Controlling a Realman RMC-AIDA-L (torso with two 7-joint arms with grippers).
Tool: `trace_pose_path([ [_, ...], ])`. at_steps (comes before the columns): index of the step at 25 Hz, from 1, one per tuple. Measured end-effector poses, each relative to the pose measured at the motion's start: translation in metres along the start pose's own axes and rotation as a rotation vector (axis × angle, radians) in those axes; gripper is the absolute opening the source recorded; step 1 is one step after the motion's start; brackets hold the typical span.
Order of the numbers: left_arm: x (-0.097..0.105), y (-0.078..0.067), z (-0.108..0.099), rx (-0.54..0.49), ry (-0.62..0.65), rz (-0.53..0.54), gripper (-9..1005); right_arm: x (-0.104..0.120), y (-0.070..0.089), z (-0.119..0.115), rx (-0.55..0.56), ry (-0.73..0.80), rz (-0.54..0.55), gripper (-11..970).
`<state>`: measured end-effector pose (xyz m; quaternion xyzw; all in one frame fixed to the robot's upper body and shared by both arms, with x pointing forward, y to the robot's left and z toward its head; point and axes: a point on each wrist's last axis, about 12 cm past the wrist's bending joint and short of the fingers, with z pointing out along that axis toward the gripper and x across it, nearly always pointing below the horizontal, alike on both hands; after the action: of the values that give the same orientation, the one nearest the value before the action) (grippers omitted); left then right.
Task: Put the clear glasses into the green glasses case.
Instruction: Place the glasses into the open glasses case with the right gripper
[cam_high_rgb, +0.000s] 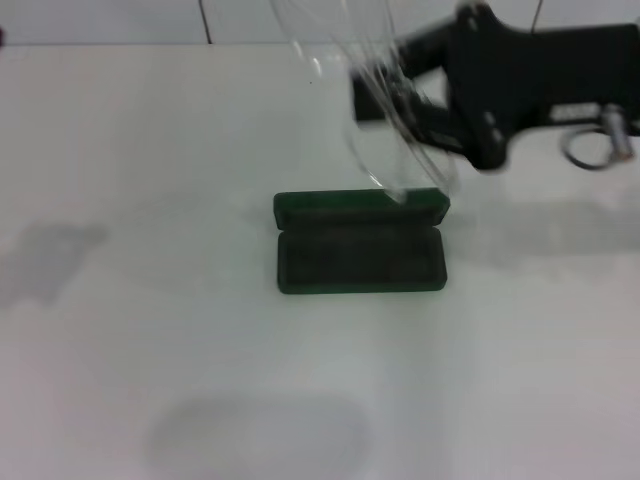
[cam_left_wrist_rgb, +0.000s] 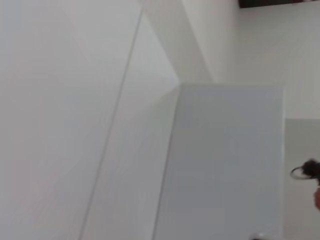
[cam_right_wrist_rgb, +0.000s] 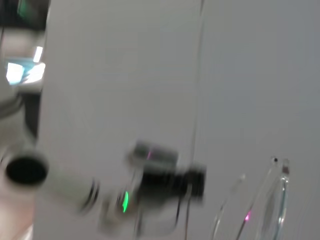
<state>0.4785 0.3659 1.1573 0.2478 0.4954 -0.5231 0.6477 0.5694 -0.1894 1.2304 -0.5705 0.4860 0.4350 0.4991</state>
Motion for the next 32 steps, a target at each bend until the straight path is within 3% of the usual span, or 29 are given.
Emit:
trace_pose_path([
  [4,-0.007,-0.002,-0.012,-0.038,-0.004,0.026,49,-0.027,0.005,0.007,0.011,0.402,0.028,115],
  [7,-0.008,-0.003,-0.014,-0.052,-0.008,0.047,49,-0.042,0.007,0.029,0.031,0.675,0.046,115],
  [13,-0.008,0.000,-0.009,-0.039,-0.007,0.063,48,-0.037,0.001,0.083,-0.016,1.039,0.017,114],
  [16,-0.007,-0.001,-0.009,-0.043,-0.007,0.069,48,-0.031,-0.003,0.105,-0.035,1.146,-0.055,114],
  [21,-0.005,-0.001,-0.010,-0.050,-0.003,0.067,49,-0.023,-0.004,0.122,-0.058,1.253,-0.164,114],
  [32,-0.002,0.001,-0.009,-0.066,-0.005,0.069,48,-0.004,0.004,0.136,-0.150,1.255,-0.316,114],
])
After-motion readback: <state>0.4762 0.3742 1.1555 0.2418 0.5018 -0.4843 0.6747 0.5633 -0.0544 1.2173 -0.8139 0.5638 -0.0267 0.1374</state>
